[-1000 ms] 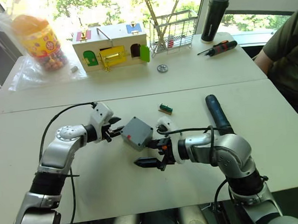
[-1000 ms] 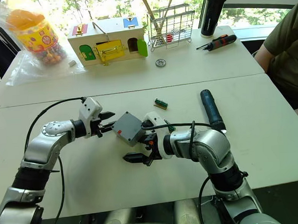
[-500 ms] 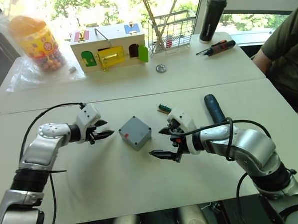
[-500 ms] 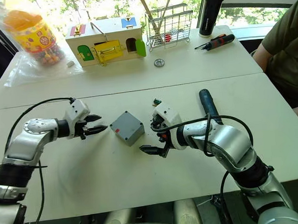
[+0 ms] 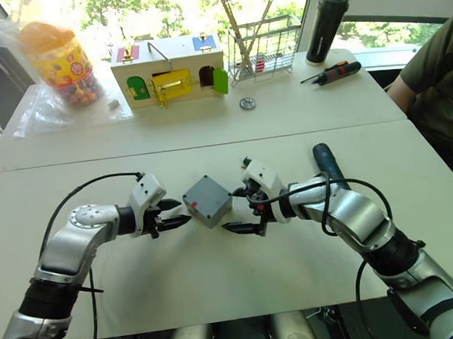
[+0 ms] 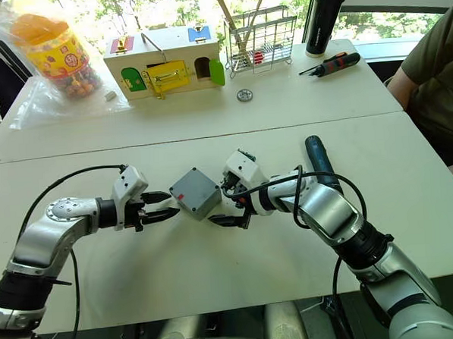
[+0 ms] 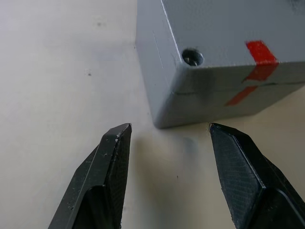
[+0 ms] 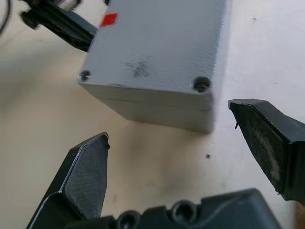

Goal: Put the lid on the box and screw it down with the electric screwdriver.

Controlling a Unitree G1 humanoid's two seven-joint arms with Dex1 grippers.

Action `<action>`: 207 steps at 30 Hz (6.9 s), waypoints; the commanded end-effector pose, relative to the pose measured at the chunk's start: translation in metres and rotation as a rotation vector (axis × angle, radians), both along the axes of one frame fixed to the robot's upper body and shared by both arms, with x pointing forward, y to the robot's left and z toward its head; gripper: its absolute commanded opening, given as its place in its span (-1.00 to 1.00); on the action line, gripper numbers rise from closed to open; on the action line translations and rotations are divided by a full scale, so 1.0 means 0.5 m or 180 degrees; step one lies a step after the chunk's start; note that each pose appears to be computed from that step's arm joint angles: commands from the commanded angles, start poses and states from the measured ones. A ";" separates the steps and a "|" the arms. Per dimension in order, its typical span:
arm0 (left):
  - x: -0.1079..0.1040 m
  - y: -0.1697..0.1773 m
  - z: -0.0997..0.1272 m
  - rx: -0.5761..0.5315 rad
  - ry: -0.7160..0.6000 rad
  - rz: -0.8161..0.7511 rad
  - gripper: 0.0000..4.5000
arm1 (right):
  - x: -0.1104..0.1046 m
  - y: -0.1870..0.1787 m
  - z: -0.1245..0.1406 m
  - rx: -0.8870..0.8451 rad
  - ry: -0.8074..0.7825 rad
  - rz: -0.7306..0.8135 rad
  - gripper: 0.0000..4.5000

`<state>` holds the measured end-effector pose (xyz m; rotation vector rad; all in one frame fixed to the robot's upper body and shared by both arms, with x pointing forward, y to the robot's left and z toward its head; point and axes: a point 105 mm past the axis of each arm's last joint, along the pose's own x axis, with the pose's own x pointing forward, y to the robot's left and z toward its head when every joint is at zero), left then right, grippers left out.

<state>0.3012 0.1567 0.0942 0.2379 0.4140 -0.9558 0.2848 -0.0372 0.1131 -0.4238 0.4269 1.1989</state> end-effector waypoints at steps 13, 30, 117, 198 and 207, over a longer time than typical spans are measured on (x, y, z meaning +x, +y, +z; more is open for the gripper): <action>0.029 -0.016 0.015 0.0034 -0.0211 -0.0085 0.19 | -0.040 0.027 0.007 0.0169 0.0093 0.0023 0.99; -0.024 -0.056 0.196 -0.0097 -0.0368 -0.0913 0.19 | 0.008 -0.160 0.087 0.0554 -0.0327 -0.1147 0.99; -0.008 -0.028 0.144 0.0164 -0.0286 -0.0613 0.19 | 0.058 0.023 0.097 0.1177 -0.0413 -0.0673 -0.99; -0.077 -0.207 0.174 -0.0252 -0.0755 -0.1752 0.19 | 0.085 -0.399 -0.014 -0.1780 0.1949 -0.2083 0.58; -0.070 -0.195 0.167 -0.0269 -0.0761 -0.1541 0.19 | 0.061 -0.422 -0.063 -0.2050 0.2127 -0.1945 -0.20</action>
